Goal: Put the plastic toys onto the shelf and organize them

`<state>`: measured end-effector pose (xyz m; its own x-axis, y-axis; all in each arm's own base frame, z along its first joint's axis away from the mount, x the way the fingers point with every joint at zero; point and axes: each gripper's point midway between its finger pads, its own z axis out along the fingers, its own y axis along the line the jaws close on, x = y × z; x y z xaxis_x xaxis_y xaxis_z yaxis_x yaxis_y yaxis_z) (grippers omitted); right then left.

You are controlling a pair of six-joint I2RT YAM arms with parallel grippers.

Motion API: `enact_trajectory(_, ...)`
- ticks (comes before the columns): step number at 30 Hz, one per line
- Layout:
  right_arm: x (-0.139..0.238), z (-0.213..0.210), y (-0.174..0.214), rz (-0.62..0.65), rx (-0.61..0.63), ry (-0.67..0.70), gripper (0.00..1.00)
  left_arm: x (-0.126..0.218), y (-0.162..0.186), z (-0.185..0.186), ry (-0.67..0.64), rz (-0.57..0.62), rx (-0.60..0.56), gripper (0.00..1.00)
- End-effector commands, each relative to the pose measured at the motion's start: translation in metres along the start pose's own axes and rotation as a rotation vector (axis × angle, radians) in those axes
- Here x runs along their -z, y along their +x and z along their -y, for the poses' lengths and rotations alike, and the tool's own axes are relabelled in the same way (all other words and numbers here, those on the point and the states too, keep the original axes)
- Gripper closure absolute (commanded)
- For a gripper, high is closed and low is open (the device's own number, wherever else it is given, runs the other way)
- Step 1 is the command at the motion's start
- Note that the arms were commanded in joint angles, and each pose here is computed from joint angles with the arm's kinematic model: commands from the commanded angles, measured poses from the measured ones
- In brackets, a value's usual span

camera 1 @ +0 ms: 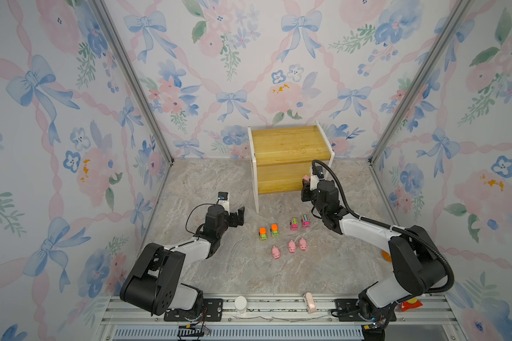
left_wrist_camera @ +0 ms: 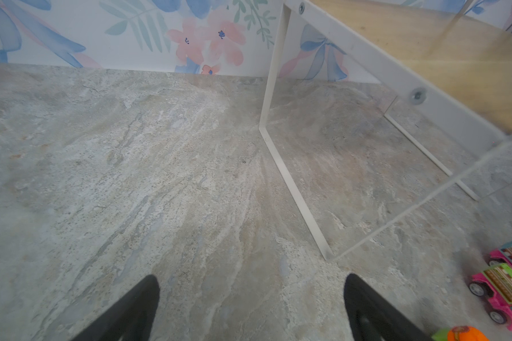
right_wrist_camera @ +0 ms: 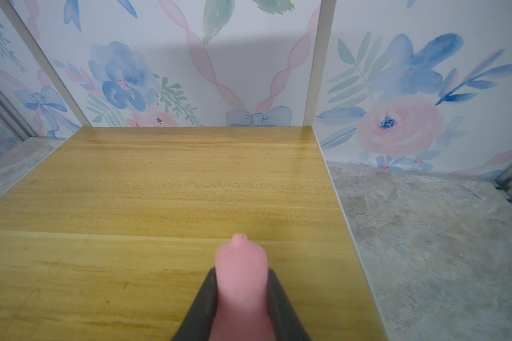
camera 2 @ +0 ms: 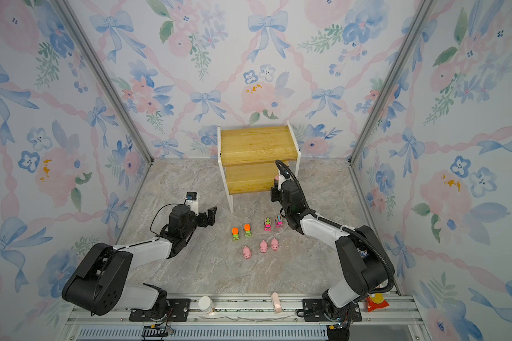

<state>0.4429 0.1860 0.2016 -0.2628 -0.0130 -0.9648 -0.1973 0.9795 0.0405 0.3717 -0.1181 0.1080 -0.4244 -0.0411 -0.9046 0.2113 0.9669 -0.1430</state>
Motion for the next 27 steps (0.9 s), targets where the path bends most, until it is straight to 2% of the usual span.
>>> enact_trajectory(1,-0.0047,-0.0036,-0.0066,0.023,0.01,0.009,0.73,0.0041,-0.0012,-0.0001,-0.004,0.01,-0.019,0.02)
enact_trajectory(18,-0.0034,-0.004,-0.0053,0.012,0.029,0.016,0.62,0.0052,-0.0019,-0.0003,-0.004,0.013,-0.02,0.02)
enact_trajectory(27,0.0023,-0.0041,-0.0076,0.016,0.044,0.027,0.51,0.007,-0.0028,0.0001,-0.002,0.018,-0.021,0.02)
